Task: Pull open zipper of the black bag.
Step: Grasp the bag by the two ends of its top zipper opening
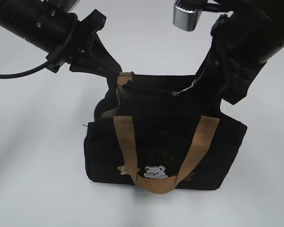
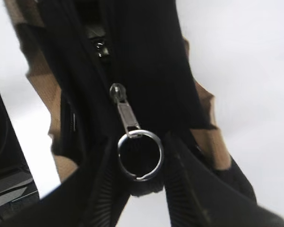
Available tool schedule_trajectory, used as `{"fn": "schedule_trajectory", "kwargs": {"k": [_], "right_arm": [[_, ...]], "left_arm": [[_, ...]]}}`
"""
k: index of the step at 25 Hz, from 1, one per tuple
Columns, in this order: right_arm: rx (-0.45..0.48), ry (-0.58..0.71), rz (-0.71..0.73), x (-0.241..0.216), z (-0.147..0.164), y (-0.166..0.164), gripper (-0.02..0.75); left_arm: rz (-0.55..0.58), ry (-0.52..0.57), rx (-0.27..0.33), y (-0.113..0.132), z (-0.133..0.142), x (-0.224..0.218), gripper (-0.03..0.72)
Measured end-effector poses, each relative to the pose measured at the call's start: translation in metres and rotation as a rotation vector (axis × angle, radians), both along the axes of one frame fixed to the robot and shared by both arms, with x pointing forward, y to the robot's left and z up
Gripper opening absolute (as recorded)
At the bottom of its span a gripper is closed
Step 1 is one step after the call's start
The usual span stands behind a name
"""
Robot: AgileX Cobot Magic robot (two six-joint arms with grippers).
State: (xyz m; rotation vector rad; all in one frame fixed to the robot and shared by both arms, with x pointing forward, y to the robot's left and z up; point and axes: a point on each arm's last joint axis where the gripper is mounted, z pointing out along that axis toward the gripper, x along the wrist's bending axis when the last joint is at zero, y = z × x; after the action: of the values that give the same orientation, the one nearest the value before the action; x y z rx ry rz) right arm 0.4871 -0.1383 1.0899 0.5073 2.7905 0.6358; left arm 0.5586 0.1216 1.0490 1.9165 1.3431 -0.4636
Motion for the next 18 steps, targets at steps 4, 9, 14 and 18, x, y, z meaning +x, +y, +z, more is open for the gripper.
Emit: {"fn": "schedule_trajectory", "kwargs": {"k": [4, 9, 14, 18], "right_arm": [[-0.046, 0.023, -0.084, -0.001, 0.003, -0.013, 0.241], [-0.089, 0.115, -0.248, 0.004, 0.0, -0.042, 0.241], [-0.101, 0.163, -0.333, 0.007, -0.001, -0.056, 0.241], [-0.102, 0.172, -0.381, 0.007, -0.001, -0.058, 0.241]], "left_arm": [[0.0, 0.0, 0.0, 0.0, 0.0, 0.0, 0.027], [0.0, 0.0, 0.001, 0.0, 0.0, 0.0, 0.027], [-0.001, -0.001, 0.004, 0.0, 0.0, 0.0, 0.027], [-0.001, -0.001, 0.005, 0.0, 0.0, 0.0, 0.027]]}}
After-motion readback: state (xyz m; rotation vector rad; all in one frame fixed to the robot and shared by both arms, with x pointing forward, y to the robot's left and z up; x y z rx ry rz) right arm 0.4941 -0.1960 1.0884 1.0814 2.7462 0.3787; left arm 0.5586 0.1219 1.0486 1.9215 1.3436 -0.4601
